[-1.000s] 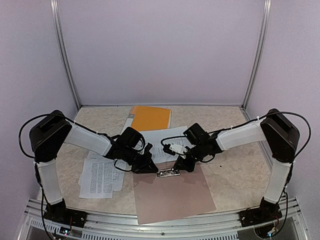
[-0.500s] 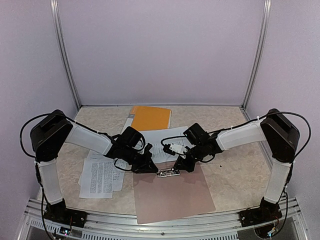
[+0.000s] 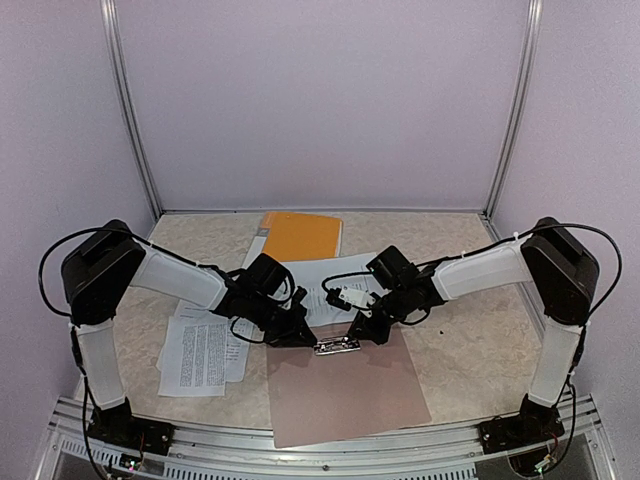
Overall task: Put the files into the folder
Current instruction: Open the spring clip on the folder with some files.
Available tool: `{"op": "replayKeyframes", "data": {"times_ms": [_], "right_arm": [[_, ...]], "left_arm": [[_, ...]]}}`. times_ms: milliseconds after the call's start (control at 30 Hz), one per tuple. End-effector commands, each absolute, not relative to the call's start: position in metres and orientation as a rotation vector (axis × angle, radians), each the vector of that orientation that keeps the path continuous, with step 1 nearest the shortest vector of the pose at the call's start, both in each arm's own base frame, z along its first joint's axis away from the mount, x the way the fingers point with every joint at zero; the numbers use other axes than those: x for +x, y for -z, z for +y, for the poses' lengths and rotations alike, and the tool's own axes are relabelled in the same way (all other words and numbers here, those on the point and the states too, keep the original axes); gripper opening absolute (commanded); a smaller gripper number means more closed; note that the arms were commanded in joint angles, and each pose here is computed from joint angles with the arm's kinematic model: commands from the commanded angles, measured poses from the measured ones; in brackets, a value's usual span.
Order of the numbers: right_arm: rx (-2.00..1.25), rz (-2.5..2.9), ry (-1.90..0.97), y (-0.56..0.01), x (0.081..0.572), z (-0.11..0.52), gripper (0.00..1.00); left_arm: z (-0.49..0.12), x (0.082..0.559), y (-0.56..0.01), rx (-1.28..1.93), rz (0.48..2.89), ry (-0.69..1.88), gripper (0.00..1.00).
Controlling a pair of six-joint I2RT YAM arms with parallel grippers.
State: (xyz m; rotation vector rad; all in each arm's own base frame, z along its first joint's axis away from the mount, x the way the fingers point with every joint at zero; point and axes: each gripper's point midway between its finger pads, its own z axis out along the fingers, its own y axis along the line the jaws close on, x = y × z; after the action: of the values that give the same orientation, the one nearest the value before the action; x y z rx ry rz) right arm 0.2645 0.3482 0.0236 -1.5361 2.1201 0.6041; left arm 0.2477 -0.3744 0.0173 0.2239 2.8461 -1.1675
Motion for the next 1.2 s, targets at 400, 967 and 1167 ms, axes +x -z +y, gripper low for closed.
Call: {"op": "replayKeyframes", "data": {"times_ms": [400,967,1167], "right_arm": [[-1.579,2.331,-0.479,0.033,0.249,0.320,0.02],[-1.570,2.354,-0.460,0.038,0.250,0.318,0.01],[-1.567,2.337,-0.472,0.032,0.250,0.319,0.05]], "left_arm": [[-0.361,0.186,0.032,0.368,3.078,0.938,0.00],[-0.373,0.197,-0.007,0.393,2.988,0.999,0.00],[-0.374,0.212,-0.024,0.384,2.940,1.013,0.00]]}}
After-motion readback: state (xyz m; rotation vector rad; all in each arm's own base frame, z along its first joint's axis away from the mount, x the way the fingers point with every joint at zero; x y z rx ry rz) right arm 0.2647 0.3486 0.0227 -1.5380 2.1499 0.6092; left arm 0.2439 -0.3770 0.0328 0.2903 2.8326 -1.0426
